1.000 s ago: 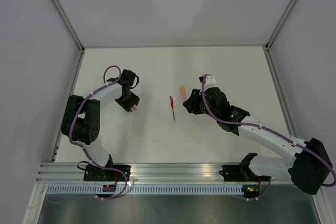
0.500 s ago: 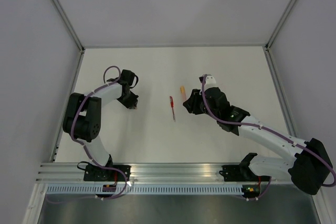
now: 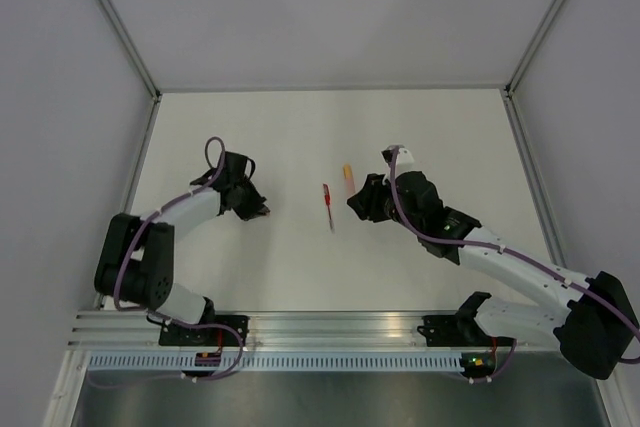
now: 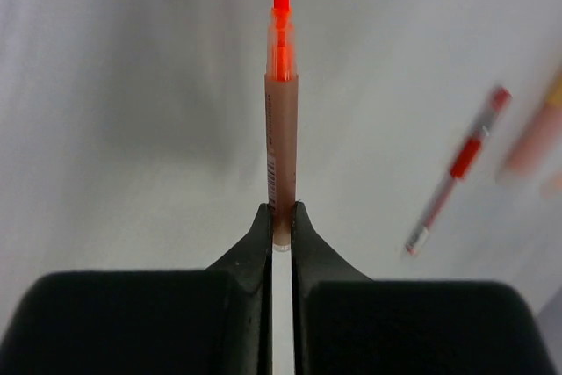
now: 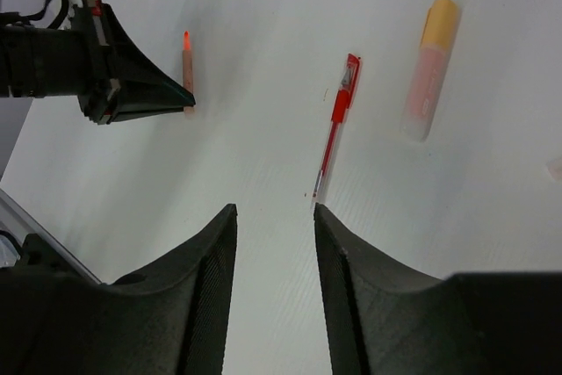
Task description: Insert the pens into the pen caps
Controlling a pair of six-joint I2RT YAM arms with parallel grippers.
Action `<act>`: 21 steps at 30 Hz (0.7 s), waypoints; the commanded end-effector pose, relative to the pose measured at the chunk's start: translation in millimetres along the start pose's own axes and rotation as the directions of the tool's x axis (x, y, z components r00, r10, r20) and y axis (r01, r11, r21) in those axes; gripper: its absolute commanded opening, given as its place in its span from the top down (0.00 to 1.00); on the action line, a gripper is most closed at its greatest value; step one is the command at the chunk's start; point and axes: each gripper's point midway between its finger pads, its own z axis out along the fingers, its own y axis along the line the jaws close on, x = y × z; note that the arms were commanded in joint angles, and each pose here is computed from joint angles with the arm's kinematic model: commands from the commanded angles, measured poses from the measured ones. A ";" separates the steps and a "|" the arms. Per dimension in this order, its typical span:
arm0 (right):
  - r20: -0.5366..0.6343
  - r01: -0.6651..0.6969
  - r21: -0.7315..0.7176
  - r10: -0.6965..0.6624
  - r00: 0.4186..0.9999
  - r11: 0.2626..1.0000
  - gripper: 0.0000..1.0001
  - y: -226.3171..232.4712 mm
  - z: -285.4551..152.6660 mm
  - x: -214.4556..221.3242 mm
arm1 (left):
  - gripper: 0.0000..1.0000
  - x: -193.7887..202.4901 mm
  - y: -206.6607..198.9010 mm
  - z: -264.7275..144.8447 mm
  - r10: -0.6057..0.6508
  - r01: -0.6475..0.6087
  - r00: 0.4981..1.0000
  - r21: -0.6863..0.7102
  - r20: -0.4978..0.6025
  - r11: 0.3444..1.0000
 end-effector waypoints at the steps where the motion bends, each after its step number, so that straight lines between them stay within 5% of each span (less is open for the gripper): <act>1: 0.091 0.014 -0.129 -0.002 0.996 0.992 0.52 22.6 -9.9 -17.6 | 0.98 16.8 -79.2 -63.5 0.264 -0.289 0.957 0.515 0.123 0.807; 6: 0.156 0.002 -0.254 0.039 0.987 0.967 0.46 39.5 -20.2 -22.0 | 0.98 80.5 -117.3 -150.0 0.436 -0.489 0.846 0.773 0.308 0.403; 13: 0.243 -0.011 -0.438 0.130 0.961 0.899 0.43 61.5 -42.3 -26.5 | 0.98 154.5 -120.7 -195.8 0.540 -0.482 0.751 0.875 0.380 0.054; 21: 0.280 -0.001 -0.485 0.156 0.947 0.875 0.42 64.2 -52.0 -27.1 | 0.98 180.6 -118.2 -207.7 0.570 -0.461 0.714 0.885 0.407 -0.055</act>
